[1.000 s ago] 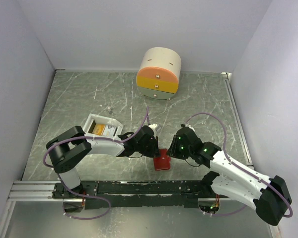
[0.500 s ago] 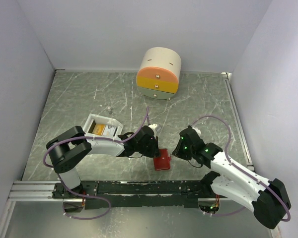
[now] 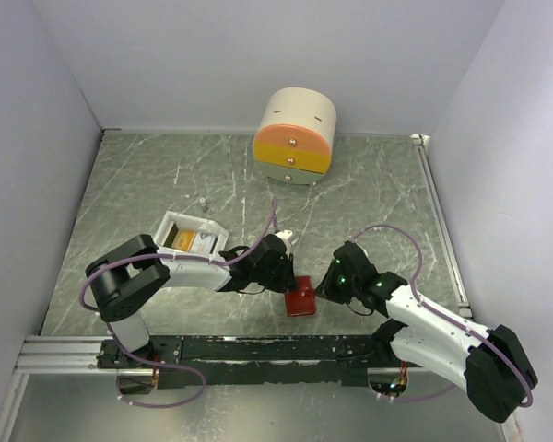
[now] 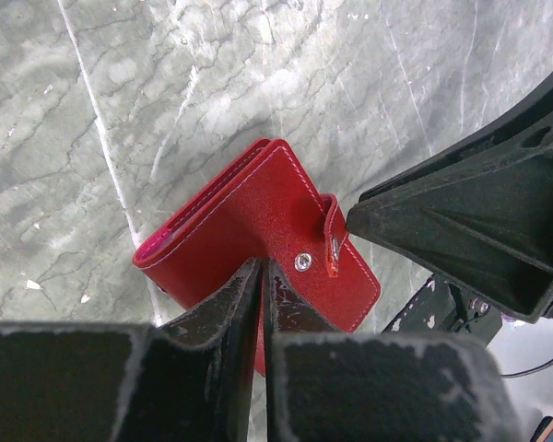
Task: Put the credit cards into the card holder
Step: Close the card holder at the center of the board.
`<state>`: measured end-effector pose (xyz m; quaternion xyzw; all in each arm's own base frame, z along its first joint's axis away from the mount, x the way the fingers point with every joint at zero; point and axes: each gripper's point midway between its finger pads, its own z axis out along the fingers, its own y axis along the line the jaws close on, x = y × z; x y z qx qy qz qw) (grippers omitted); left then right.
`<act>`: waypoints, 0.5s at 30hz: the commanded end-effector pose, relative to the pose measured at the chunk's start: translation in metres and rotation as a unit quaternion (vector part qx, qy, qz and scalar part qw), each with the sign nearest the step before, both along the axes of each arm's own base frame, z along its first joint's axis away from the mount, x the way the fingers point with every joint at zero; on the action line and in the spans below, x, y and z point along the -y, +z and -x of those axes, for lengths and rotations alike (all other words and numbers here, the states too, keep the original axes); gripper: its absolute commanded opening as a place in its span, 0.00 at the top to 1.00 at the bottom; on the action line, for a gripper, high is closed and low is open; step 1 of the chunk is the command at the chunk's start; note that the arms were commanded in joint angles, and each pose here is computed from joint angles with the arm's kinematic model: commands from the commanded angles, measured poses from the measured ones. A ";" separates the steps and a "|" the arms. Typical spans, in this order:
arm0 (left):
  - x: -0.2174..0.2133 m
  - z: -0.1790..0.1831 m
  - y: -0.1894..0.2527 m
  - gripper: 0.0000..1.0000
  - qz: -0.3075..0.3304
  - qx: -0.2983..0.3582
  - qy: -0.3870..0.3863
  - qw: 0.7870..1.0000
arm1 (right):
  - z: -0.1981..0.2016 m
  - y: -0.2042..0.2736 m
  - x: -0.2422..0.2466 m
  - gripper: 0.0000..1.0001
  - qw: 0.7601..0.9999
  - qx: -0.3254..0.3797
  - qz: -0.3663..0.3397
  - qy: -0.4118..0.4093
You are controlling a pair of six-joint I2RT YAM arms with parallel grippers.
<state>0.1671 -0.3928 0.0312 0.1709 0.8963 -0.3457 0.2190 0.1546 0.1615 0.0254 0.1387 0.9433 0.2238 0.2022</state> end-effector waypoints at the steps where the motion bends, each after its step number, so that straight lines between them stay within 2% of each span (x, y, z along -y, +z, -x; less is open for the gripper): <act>1: -0.015 0.006 -0.020 0.82 -0.045 -0.001 0.000 0.999 | -0.007 0.006 -0.004 0.82 1.000 0.016 -0.013 0.001; 15: -0.017 0.005 -0.021 0.83 -0.053 0.002 0.001 0.999 | -0.021 0.028 -0.016 0.82 0.999 0.039 -0.027 0.009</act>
